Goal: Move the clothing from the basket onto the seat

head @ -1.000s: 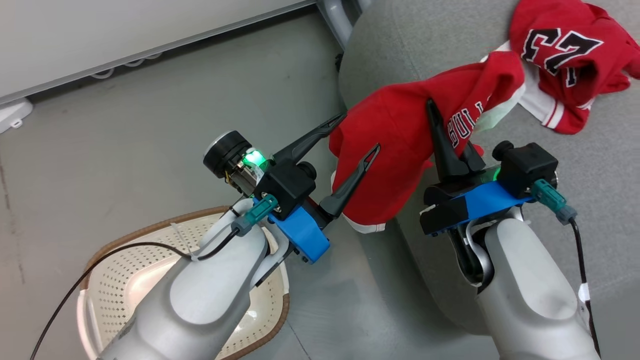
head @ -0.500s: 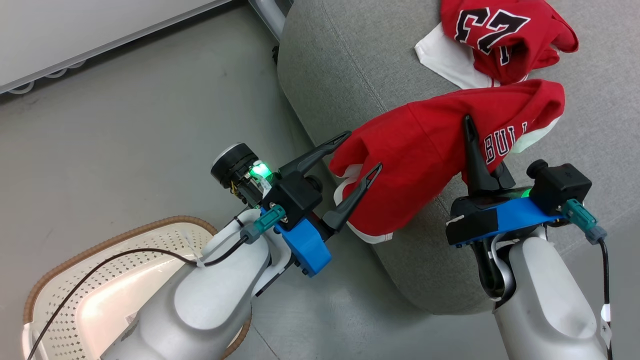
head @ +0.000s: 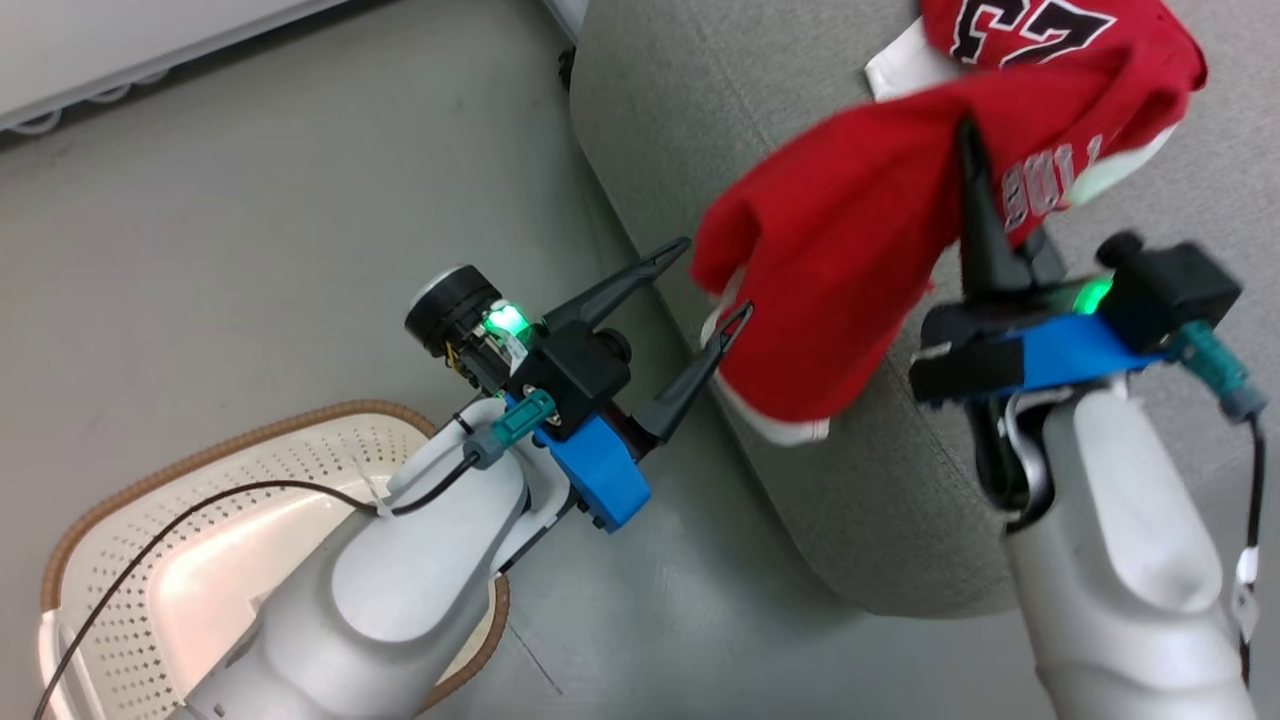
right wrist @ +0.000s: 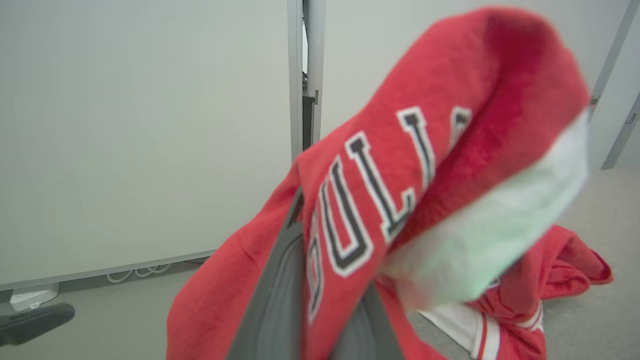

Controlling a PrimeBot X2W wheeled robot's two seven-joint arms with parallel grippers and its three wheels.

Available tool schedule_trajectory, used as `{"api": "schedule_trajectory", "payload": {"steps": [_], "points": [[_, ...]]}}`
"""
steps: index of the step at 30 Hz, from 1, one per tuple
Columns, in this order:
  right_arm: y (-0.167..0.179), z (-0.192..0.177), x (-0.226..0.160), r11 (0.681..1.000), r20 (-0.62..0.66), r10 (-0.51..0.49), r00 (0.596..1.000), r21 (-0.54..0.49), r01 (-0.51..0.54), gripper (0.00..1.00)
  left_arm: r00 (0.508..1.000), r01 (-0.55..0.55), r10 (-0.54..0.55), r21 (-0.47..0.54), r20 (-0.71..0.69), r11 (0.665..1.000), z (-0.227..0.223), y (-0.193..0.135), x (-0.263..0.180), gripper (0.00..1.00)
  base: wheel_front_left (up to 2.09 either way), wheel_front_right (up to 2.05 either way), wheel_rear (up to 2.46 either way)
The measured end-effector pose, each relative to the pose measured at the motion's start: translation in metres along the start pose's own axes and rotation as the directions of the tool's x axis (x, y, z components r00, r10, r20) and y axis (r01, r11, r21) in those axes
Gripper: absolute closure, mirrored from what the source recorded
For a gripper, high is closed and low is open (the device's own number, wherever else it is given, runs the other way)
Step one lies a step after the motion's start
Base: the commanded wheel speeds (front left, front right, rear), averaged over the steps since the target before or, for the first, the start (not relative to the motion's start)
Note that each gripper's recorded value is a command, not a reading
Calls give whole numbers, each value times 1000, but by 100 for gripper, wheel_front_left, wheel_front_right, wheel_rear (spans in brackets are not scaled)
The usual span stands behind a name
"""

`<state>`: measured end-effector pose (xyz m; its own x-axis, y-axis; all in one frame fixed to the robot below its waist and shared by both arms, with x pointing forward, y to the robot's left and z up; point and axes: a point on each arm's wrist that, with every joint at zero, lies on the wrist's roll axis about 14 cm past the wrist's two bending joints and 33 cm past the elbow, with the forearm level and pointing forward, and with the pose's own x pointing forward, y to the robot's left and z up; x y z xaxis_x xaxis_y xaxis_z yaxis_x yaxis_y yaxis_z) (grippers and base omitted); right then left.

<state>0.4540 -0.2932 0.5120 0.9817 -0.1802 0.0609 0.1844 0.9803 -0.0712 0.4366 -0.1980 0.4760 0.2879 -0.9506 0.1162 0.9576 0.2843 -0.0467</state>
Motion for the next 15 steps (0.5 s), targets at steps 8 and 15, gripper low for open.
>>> {"api": "schedule_trajectory", "payload": {"steps": [8, 15], "points": [[-17, 67, 59, 986, 201, 26, 979, -168, 8, 100, 999, -32, 31, -27, -20, 999, -28, 24, -5, 0, 0, 0, 0], [-77, 120, 90, 949, 355, -60, 933, -270, 164, 100, 997, -63, 61, -49, -45, 997, -63, 54, -9, 0, 0, 0, 0]]}}
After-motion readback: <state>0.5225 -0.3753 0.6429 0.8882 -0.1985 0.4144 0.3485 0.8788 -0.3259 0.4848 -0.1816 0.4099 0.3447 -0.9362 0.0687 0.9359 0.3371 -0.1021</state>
